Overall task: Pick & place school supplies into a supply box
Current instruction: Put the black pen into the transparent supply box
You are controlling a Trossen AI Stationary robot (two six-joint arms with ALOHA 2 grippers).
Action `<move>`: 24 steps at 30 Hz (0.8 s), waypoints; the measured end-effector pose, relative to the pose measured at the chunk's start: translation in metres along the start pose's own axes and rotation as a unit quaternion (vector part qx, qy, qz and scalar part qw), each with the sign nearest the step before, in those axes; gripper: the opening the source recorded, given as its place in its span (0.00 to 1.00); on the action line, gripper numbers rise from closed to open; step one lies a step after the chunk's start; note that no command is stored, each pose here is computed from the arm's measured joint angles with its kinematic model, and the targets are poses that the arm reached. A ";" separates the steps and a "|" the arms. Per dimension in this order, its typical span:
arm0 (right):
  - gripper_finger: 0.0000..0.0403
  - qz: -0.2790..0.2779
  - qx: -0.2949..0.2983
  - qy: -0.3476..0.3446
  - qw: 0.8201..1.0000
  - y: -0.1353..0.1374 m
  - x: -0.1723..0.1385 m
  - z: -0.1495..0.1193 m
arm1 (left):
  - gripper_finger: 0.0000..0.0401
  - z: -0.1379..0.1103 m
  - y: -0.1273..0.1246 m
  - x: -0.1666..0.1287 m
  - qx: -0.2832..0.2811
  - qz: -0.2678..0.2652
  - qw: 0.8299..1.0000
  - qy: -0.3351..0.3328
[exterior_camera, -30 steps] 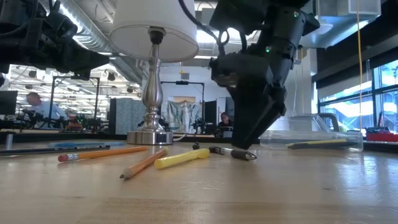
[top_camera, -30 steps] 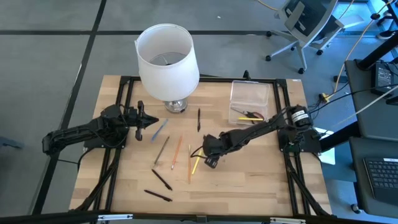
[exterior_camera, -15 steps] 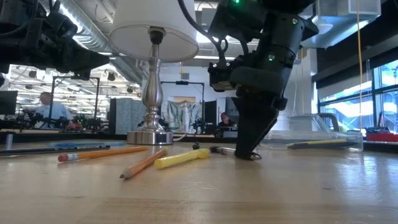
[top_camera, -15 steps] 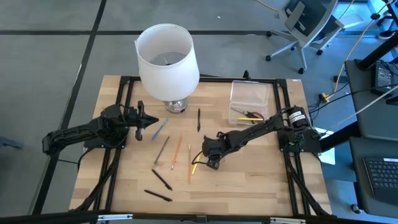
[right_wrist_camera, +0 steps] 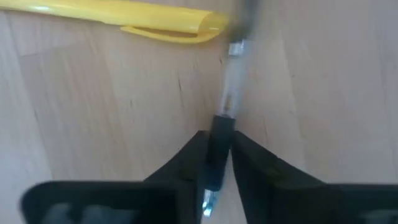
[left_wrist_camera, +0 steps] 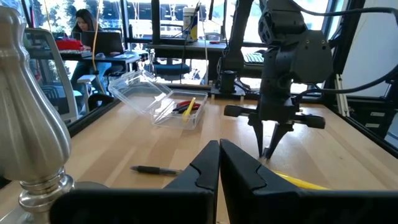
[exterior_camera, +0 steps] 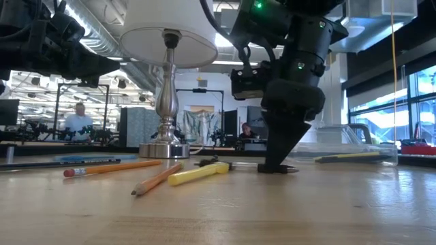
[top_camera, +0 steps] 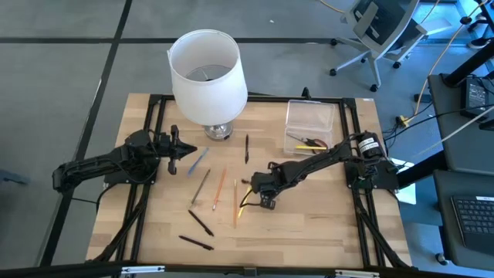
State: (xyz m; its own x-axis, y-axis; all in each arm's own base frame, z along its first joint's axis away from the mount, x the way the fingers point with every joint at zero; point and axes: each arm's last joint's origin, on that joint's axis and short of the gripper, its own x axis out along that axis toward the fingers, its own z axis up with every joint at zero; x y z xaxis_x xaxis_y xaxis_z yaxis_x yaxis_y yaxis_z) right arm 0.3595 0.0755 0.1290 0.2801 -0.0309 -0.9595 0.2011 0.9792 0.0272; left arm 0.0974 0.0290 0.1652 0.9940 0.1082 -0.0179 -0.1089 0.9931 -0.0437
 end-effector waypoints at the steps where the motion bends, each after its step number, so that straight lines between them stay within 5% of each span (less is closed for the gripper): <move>1: 0.14 0.000 -0.005 0.000 1.000 0.000 0.000 0.000 | 0.02 0.000 0.000 0.000 0.000 0.000 1.000 0.000; 24: 0.10 0.015 -0.037 0.028 0.999 -0.013 -0.019 -0.003 | 0.02 0.000 0.000 0.000 0.000 0.000 1.000 0.001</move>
State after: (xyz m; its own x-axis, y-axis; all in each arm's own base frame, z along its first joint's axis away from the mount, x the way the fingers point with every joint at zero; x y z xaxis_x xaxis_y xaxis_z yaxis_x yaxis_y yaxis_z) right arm 0.3483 0.0640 0.1464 0.2324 0.0075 -0.9726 0.1237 0.9916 0.0372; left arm 0.0974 0.0291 0.1650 0.9939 0.1088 -0.0190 -0.1096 0.9930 -0.0441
